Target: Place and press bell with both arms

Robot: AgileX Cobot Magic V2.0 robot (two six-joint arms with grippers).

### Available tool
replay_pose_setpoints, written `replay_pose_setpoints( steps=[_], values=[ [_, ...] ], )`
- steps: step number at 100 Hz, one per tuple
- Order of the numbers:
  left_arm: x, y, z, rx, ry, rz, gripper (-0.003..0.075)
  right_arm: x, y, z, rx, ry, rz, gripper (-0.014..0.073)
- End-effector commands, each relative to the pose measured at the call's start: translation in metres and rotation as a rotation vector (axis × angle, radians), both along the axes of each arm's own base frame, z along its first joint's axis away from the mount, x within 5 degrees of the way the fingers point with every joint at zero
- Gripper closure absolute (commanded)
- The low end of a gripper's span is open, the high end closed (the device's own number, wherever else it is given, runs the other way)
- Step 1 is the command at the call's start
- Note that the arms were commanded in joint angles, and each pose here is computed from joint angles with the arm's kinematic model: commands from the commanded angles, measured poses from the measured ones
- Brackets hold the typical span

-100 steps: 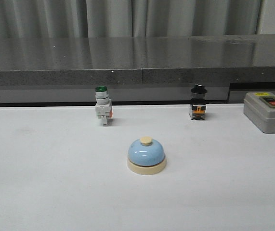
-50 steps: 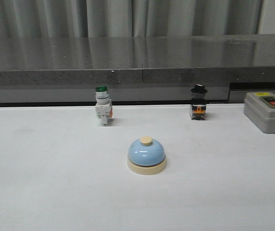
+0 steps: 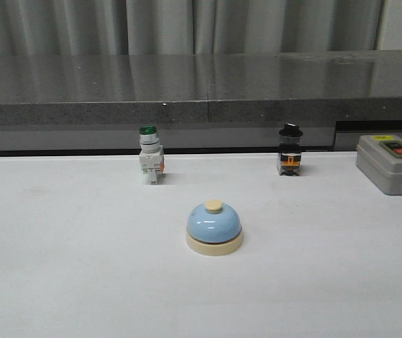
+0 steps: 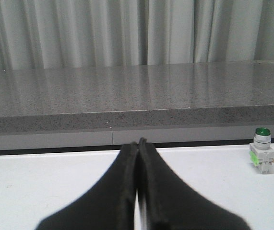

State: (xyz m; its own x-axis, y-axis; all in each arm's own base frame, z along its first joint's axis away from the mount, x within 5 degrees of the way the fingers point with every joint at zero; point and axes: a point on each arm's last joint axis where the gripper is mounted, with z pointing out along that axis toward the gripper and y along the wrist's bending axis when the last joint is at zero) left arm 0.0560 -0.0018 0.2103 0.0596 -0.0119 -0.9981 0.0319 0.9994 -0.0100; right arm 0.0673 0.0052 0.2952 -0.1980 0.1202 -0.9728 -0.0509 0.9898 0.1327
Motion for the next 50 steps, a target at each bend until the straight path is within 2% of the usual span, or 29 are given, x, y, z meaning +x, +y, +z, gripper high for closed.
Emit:
replay_pose_setpoints(
  steps=[1,12,24,39,50],
  values=[
    [-0.001,0.000,-0.004,-0.017,-0.078,0.002,0.0741,0.011,0.001,0.032,0.003,0.022,-0.004,0.0655],
    [-0.001,0.000,-0.004,-0.017,-0.078,0.002,0.0741,0.029,0.002,0.051,0.005,0.123,-0.001,0.0655],
    [-0.001,0.000,-0.004,-0.017,-0.078,0.002,0.0741,0.048,0.007,0.061,0.054,0.187,0.015,0.0655],
    [-0.001,0.000,-0.004,-0.017,-0.078,0.002,0.0741,0.070,0.011,0.059,0.114,0.192,0.024,0.0655],
    [-0.001,0.000,-0.004,-0.017,-0.078,0.002,0.0741,0.085,0.015,0.051,0.135,0.261,0.041,0.0655]
  ],
)
